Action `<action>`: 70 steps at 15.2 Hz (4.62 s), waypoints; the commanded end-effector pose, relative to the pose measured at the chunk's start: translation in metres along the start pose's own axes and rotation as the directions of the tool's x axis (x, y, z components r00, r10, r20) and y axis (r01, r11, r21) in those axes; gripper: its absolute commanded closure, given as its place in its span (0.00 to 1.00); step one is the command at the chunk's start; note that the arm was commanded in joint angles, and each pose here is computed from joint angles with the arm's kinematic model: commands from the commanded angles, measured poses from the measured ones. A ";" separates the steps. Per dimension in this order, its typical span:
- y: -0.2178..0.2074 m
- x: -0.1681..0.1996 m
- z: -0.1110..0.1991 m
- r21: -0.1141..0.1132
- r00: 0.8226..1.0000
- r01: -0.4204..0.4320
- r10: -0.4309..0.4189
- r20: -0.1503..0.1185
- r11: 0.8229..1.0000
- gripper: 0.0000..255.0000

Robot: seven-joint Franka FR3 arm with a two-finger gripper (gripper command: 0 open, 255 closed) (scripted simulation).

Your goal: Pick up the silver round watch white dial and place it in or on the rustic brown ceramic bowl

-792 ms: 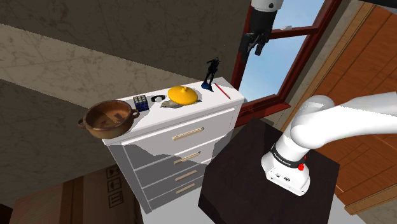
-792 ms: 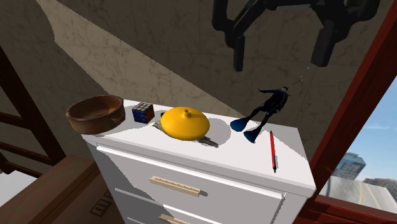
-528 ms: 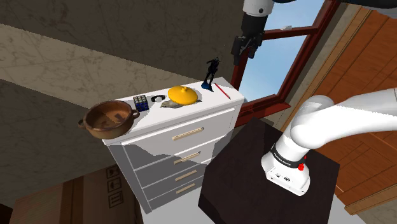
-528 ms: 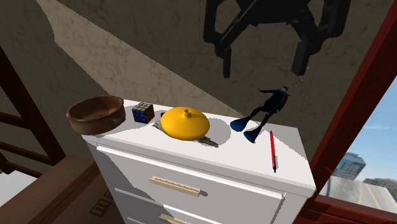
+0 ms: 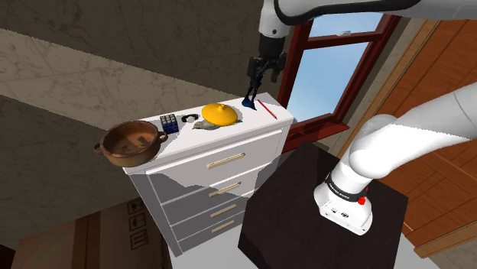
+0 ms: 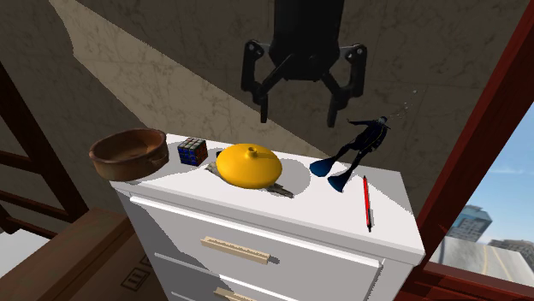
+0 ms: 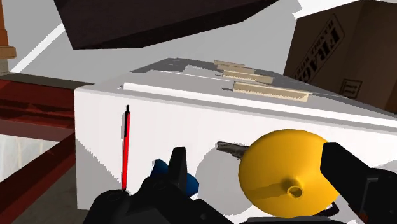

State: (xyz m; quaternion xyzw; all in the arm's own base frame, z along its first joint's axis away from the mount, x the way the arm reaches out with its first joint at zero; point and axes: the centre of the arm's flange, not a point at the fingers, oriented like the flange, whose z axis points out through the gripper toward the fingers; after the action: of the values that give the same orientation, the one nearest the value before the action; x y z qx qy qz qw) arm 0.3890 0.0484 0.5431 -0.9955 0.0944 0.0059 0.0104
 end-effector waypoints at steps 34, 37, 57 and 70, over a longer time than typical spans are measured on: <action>-0.112 0.255 0.223 0.201 0.968 -0.245 0.229 0.100 0.948 0.00; -0.112 0.255 0.223 0.201 0.968 -0.245 0.229 0.100 0.948 0.00; -0.152 0.161 0.214 0.070 0.875 -0.176 0.188 -0.445 0.982 0.00; -0.152 0.172 0.235 0.070 0.875 -0.176 0.188 -0.445 0.982 1.00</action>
State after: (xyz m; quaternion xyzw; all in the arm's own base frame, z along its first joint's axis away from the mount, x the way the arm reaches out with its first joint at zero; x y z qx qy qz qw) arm 0.5844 0.1701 0.3084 -0.9562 0.1876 -0.2247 0.0011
